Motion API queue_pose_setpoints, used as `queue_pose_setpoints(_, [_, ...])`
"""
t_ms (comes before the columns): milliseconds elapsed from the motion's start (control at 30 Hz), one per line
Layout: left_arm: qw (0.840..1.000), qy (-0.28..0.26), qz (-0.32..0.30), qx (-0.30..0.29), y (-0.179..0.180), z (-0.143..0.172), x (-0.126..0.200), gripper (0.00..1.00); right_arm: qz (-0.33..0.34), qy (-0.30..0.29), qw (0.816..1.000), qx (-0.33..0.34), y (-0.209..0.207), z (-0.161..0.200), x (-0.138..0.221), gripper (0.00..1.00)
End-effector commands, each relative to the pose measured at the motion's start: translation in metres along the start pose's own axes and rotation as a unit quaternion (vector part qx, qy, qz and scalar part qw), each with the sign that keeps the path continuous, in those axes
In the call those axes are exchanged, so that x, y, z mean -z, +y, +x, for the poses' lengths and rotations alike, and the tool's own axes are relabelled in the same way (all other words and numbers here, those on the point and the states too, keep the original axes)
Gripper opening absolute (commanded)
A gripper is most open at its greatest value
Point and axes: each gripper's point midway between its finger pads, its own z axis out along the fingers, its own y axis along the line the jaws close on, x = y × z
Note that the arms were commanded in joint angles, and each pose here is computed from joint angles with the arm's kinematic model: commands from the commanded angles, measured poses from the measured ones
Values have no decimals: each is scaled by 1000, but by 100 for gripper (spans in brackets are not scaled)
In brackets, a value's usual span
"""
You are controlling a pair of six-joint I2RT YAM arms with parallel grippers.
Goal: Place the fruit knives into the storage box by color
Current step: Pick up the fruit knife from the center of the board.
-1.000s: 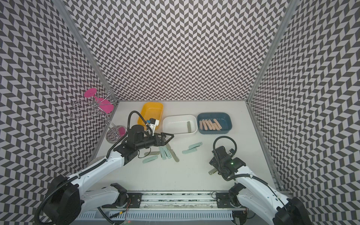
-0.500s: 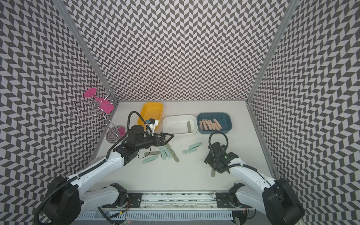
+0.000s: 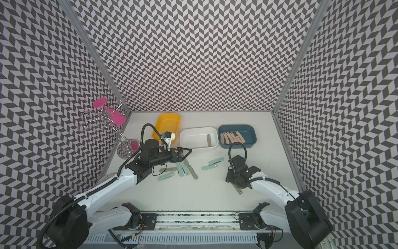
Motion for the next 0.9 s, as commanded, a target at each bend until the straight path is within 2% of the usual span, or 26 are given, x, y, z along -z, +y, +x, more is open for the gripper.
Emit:
queue_pose_setpoints(0, [1000, -7, 10, -1, -4, -1, -1, 100, 25, 14, 999, 31, -11, 12, -5, 64])
queue_pose_setpoints(333, [1000, -7, 12, -2, -4, 1, -1, 100, 68, 32, 994, 78, -15, 35, -14, 61])
queue_pose_setpoints(500, [1000, -6, 14, -3, -6, 1, 0, 100, 84, 37, 992, 92, -20, 45, -17, 56])
queue_pose_setpoints(700, [1000, -7, 16, -2, -6, 1, 1, 100, 90, 34, 991, 96, -24, 48, -19, 48])
queue_pose_setpoints(867, [1000, -8, 18, -3, -8, 1, 2, 100, 86, 27, 992, 94, -22, 46, -18, 32])
